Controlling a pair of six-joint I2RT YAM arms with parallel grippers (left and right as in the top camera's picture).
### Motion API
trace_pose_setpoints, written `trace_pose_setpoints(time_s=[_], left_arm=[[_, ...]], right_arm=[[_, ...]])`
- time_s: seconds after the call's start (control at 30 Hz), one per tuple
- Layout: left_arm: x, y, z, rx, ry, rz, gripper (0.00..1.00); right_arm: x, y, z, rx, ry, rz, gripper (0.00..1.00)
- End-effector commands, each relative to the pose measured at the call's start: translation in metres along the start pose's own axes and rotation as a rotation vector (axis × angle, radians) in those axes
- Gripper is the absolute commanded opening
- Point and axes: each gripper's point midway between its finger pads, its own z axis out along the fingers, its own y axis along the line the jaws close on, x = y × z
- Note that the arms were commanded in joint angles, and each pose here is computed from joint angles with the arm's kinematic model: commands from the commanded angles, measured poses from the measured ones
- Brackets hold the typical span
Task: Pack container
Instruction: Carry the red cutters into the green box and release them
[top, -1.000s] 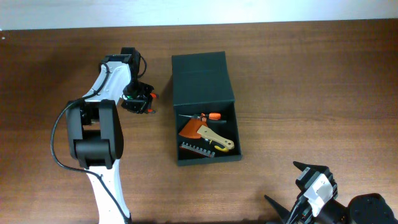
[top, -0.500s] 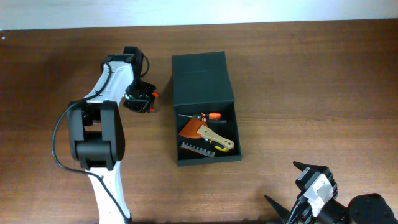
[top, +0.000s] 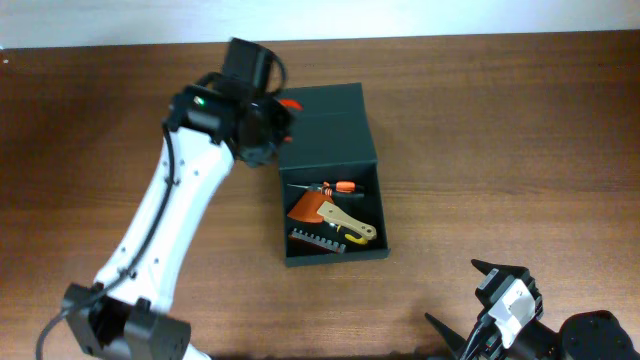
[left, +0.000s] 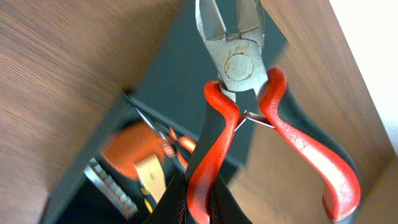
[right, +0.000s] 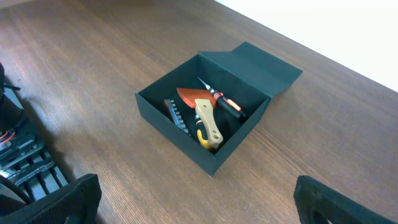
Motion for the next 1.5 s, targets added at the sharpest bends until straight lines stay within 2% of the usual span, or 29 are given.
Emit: trace_pose_setpoints(time_s=[0.0, 0.17, 0.4, 0.7, 1.23, 1.27, 1.37, 1.47], left_arm=[[0.038, -0.009, 0.004, -0.010, 0.031, 0.015, 0.02], [0.107, -0.003, 0.025, -0.068, 0.110, -0.048, 0.02], [0.159, 0.046, 0.056, -0.234, 0.177, -0.221, 0.02], [0.164, 0.093, 0.078, -0.377, 0.204, -0.351, 0.03], [0.171, 0.110, 0.123, -0.480, 0.261, -0.379, 0.03], [0.172, 0.110, 0.124, -0.484, 0.261, -0.379, 0.09], [0.172, 0.112, 0.126, -0.490, 0.260, -0.379, 0.46], [0.172, 0.110, 0.125, -0.482, 0.261, -0.379, 0.77]], right_arm=[[-0.001, -0.001, -0.002, 0.010, -0.012, 0.001, 0.99], [-0.001, -0.001, -0.002, 0.009, -0.012, 0.001, 0.99], [-0.001, -0.001, -0.002, 0.010, -0.012, 0.001, 0.99], [-0.001, -0.001, -0.002, 0.010, -0.012, 0.001, 0.99], [-0.001, -0.001, -0.002, 0.010, -0.012, 0.001, 0.99], [-0.001, -0.001, -0.002, 0.010, -0.012, 0.001, 0.99], [-0.001, -0.001, -0.002, 0.010, -0.012, 0.001, 0.99], [-0.001, -0.001, -0.002, 0.010, -0.012, 0.001, 0.99]])
